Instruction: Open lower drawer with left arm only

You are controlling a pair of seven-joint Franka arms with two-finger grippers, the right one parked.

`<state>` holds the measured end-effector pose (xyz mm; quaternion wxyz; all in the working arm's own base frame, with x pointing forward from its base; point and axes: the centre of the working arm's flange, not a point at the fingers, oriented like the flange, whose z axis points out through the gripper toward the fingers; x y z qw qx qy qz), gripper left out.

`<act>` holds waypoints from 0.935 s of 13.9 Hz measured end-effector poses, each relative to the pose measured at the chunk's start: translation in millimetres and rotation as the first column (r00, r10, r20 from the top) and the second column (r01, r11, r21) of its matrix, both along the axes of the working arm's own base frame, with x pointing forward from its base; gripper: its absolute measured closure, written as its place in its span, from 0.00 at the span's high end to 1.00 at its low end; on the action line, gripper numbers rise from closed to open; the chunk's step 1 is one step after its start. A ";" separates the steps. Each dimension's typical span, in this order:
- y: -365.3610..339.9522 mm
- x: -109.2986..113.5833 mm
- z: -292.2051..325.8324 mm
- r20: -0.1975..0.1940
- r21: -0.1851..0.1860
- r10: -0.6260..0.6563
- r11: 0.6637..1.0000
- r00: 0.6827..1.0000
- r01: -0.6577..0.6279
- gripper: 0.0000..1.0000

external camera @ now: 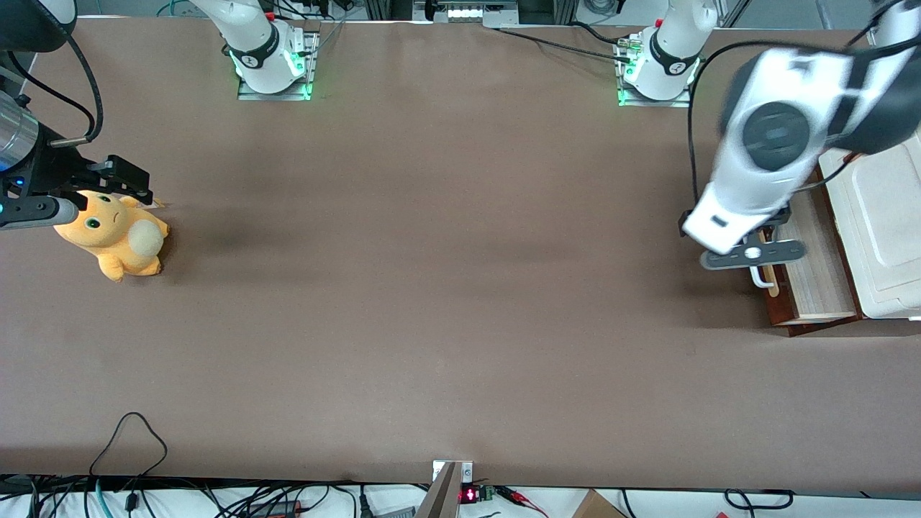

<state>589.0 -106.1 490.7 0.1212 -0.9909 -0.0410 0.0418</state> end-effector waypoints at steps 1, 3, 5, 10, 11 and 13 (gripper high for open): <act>18.9 1.1 18.9 0.012 -0.062 0.004 0.998 1.000 -0.003 1.00; 52.7 -2.0 50.3 0.042 -0.135 -0.027 0.990 0.999 0.033 1.00; 74.8 -9.0 71.6 0.066 -0.204 -0.045 0.977 0.997 0.058 1.00; 98.9 -13.6 82.2 0.077 -0.232 -0.117 0.964 0.990 0.132 1.00; 99.0 -13.5 82.1 0.077 -0.232 -0.122 0.963 0.990 0.137 1.00; 97.0 -13.3 82.5 0.079 -0.232 -0.130 0.962 0.988 0.145 1.00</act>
